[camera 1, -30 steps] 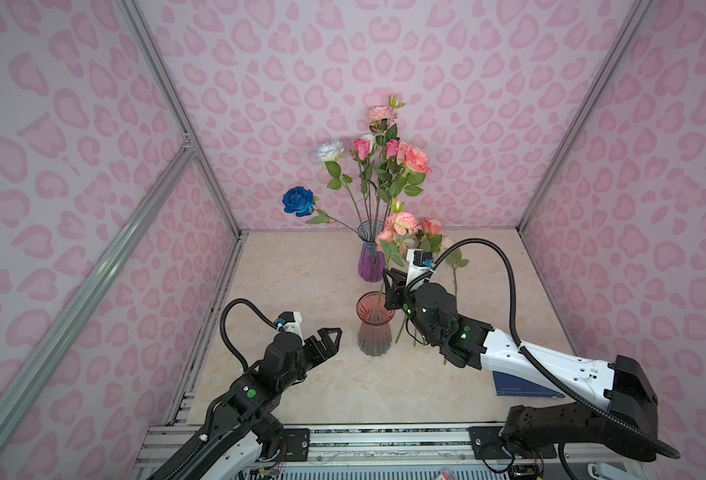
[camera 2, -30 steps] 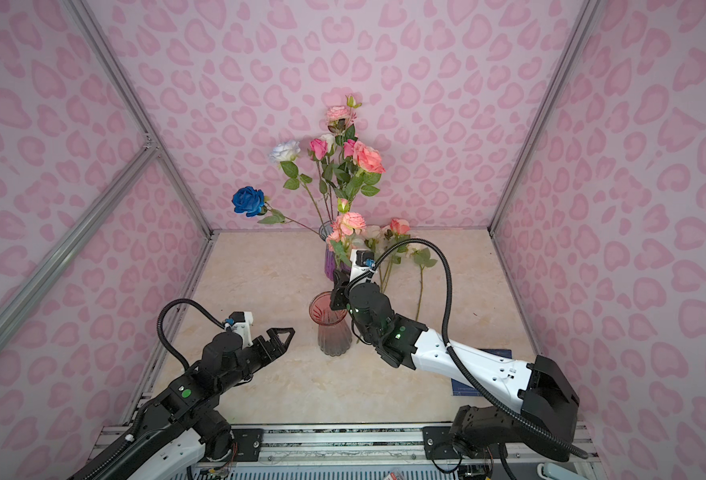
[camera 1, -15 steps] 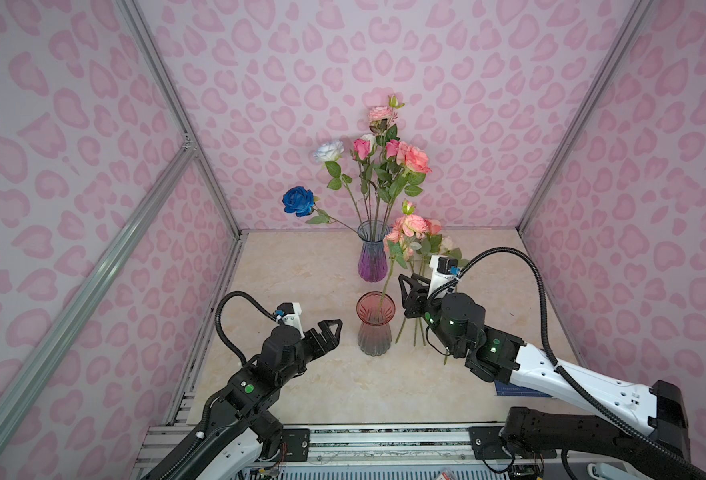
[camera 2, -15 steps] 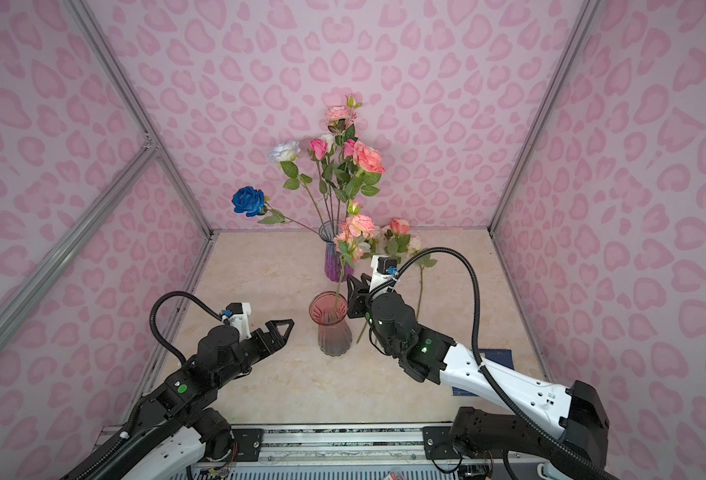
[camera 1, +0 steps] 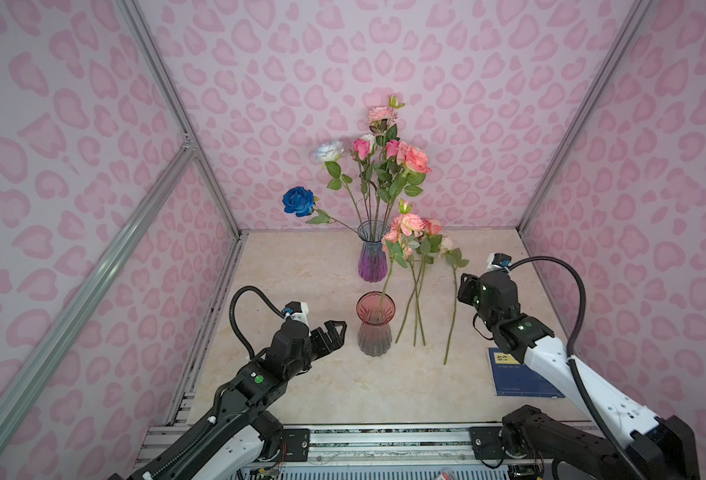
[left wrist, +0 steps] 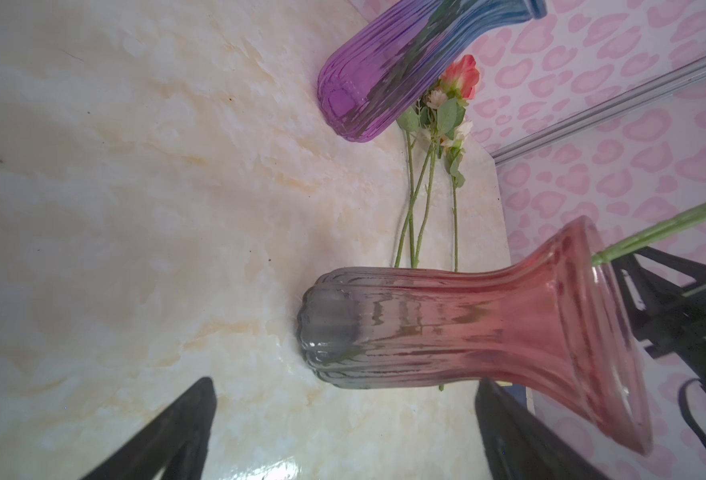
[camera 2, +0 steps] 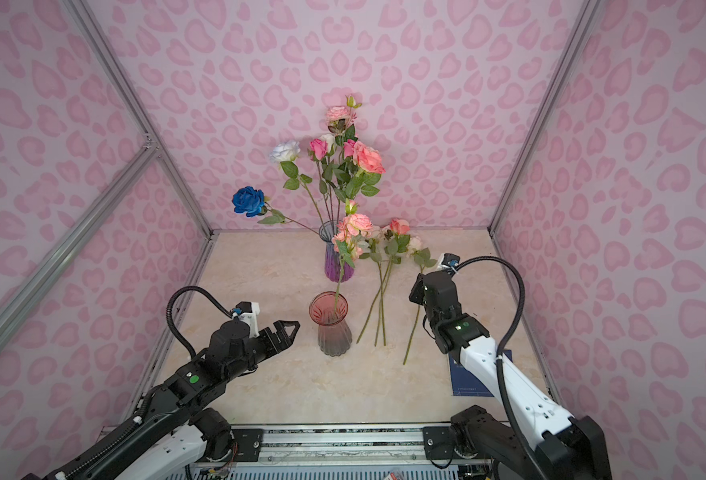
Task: Arrange the flowers into the vase
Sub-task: 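Open the right gripper and lower it to the loose cream rose stems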
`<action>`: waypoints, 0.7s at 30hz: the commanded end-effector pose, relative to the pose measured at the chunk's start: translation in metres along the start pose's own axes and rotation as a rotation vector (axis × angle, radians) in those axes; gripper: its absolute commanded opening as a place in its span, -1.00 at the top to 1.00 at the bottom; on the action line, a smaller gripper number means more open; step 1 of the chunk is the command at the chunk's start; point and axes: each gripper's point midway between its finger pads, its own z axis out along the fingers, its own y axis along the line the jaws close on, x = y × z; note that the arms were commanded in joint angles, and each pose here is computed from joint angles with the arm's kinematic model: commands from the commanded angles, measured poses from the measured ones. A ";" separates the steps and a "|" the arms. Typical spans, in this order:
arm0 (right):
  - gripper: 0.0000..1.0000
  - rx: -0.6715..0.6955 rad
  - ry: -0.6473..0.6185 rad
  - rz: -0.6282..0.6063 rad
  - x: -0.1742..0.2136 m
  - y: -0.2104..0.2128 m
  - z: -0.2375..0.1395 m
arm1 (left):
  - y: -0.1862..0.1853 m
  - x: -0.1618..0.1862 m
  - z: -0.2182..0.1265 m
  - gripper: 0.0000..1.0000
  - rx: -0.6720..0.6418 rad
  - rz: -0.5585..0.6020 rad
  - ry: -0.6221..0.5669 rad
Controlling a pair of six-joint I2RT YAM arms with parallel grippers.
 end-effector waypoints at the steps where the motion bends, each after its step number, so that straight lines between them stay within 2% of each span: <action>1: 0.25 -0.097 0.219 -0.001 0.037 0.016 0.024 | -0.016 -0.007 0.003 -0.96 0.048 0.016 -0.011; 6: 0.40 -0.131 0.306 0.056 0.048 0.034 0.081 | -0.016 -0.004 0.008 -0.97 0.046 0.020 0.009; 13: 0.34 -0.124 0.387 0.116 0.057 0.040 0.152 | -0.008 0.001 0.007 -0.96 0.024 0.061 0.018; 21: 0.39 -0.101 0.445 0.151 0.072 0.037 0.188 | -0.004 -0.003 0.007 -0.95 0.014 0.102 -0.010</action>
